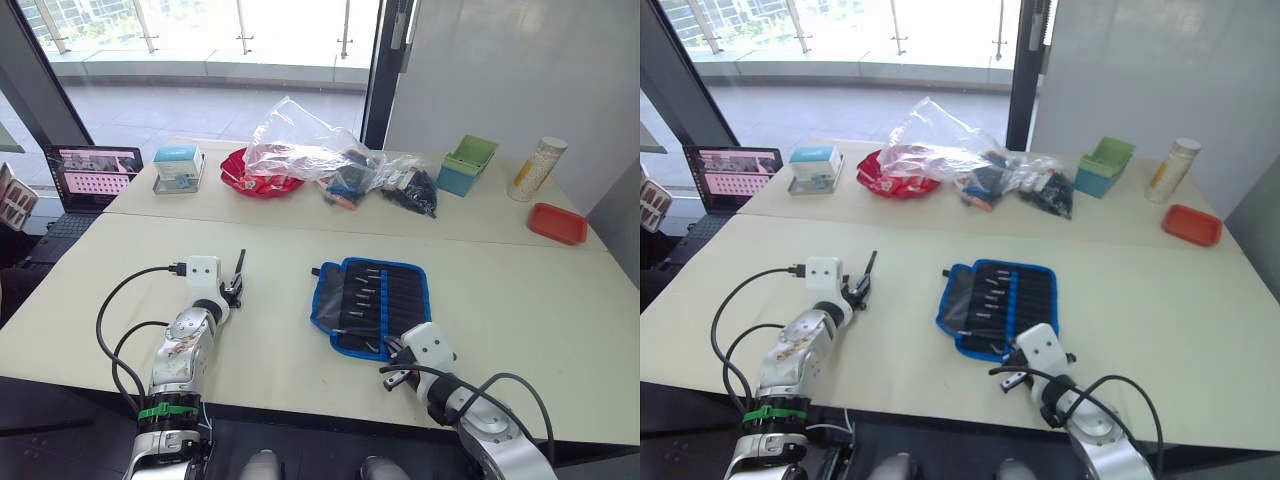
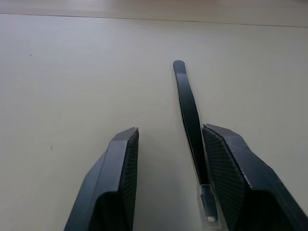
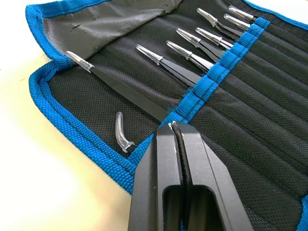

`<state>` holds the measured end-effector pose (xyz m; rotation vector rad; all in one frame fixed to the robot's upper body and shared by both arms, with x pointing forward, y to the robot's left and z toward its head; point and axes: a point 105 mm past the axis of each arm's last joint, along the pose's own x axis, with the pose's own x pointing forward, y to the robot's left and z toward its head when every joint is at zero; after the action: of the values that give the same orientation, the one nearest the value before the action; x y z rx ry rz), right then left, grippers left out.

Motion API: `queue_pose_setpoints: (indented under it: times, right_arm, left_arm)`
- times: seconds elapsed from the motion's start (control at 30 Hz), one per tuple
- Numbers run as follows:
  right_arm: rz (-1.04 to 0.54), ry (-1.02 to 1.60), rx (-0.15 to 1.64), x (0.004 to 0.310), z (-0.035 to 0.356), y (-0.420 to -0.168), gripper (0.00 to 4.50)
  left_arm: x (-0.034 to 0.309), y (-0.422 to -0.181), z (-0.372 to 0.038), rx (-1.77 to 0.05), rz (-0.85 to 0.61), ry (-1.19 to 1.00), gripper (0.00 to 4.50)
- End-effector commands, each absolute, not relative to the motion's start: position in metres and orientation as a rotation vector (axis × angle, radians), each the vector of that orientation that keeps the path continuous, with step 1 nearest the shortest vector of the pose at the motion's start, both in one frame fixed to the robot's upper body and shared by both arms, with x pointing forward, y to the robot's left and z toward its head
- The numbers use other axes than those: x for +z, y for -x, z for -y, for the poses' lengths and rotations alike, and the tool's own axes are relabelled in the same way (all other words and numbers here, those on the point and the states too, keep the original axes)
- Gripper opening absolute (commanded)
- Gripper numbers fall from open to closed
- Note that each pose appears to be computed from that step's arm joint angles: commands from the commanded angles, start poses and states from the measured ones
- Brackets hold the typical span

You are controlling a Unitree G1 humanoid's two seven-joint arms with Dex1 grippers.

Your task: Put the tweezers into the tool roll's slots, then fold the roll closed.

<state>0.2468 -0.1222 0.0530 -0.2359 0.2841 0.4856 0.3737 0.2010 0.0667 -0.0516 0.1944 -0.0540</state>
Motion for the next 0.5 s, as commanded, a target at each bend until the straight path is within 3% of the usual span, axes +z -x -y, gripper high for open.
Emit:
queue_pose_setpoints:
  times: [0.03, 0.1, 0.3, 0.5]
  right_arm:
    - [-0.410, 0.222, 0.486, 0.021, 0.126, -0.235, 0.00]
    - [-0.422, 0.217, 0.484, 0.017, 0.127, -0.232, 0.00]
    - [-0.431, 0.210, 0.476, 0.013, 0.132, -0.229, 0.00]
    - [-0.431, 0.214, 0.489, 0.014, 0.133, -0.231, 0.00]
  left_arm:
    - [0.042, -0.369, -0.187, -0.117, -0.278, 0.095, 0.67]
    - [0.052, -0.370, -0.189, -0.143, -0.238, 0.099, 0.03]
    - [0.076, -0.372, -0.208, -0.173, -0.165, 0.111, 0.03]
    - [0.131, -0.351, -0.181, -0.517, -0.057, 0.089, 0.03]
